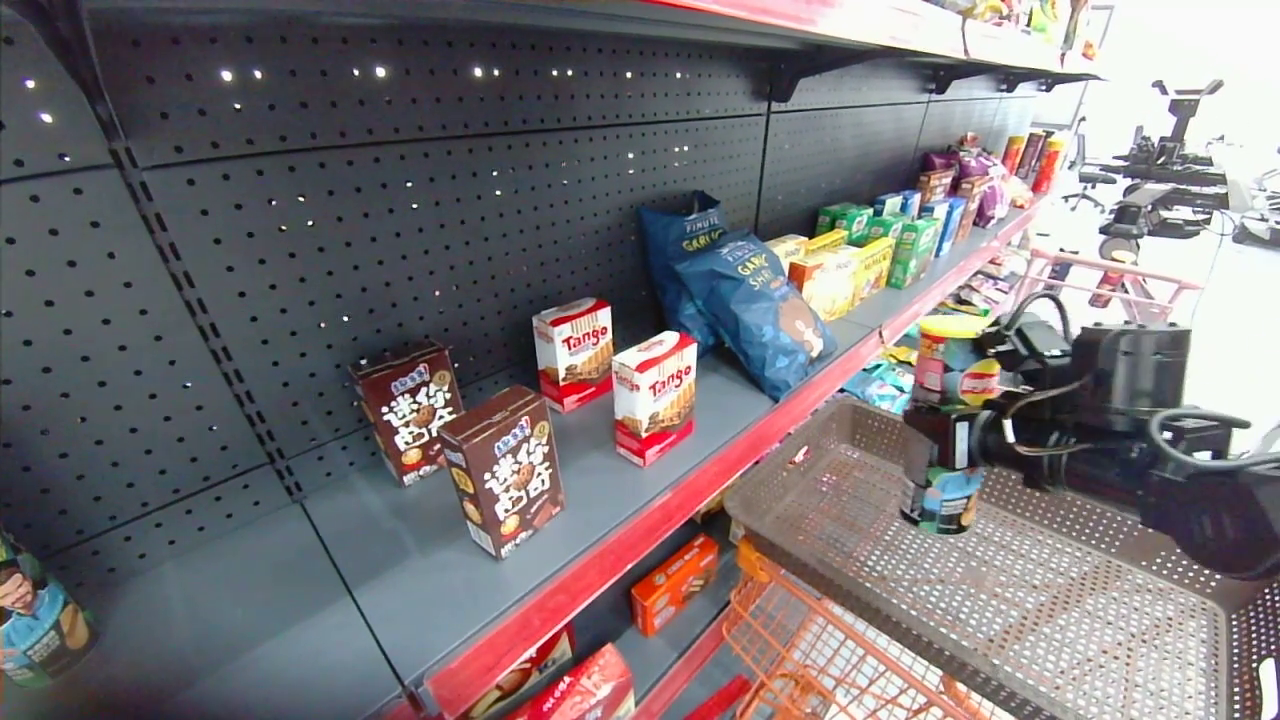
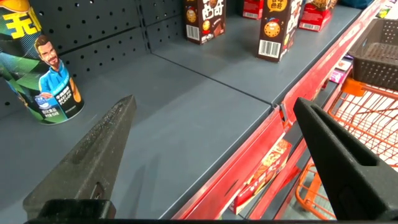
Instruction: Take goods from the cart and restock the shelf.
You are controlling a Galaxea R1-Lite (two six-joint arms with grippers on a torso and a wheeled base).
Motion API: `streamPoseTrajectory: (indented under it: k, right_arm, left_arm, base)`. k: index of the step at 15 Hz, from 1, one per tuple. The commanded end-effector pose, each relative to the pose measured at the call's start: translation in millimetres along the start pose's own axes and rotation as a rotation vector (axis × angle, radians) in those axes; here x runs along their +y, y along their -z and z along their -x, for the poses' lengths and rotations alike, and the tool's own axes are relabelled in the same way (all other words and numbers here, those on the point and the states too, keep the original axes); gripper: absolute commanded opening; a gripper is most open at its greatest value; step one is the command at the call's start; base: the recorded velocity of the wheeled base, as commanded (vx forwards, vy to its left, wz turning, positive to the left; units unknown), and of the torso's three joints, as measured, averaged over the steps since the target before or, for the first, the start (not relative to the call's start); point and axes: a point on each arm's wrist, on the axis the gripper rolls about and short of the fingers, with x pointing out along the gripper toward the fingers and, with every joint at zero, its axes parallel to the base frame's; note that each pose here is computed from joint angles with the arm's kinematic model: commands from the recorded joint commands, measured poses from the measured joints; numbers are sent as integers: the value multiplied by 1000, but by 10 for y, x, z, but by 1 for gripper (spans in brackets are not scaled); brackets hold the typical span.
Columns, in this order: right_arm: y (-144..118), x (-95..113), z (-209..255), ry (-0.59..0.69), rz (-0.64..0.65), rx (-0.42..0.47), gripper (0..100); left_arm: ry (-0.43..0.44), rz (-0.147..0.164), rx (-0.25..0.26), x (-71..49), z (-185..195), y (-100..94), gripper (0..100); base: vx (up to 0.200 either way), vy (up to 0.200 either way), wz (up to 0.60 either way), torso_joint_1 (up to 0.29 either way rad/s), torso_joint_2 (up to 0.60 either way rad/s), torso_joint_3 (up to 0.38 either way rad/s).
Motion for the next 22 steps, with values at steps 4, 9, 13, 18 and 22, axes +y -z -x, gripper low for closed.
streamPoseTrajectory:
  k: [4,9,13,18,22]
  right_arm:
    - [171,-144,1409,266,-34,-110,0]
    - [343,-203,1997,339,-32,-64,0]
    - [210,-186,2015,316,-29,-107,0]
    - [84,-185,1969,297,-27,-125,0]
    - [-25,-217,1905,311,-30,-134,0]
  left_arm:
    - [0,0,-1,0,0,0,100]
    - [0,0,-1,0,0,0,100]
    - [0,0,-1,0,0,0,100]
    - [9,-23,-1,-2,0,0,100]
    - [1,-18,1,0,0,1,100]
  base:
    - [0,0,0,0,0,0]
    - [0,0,0,0,0,0]
    - [0,0,0,0,0,0]
    - [0,0,0,0,0,0]
    - [-150,0,0,5,1,3]
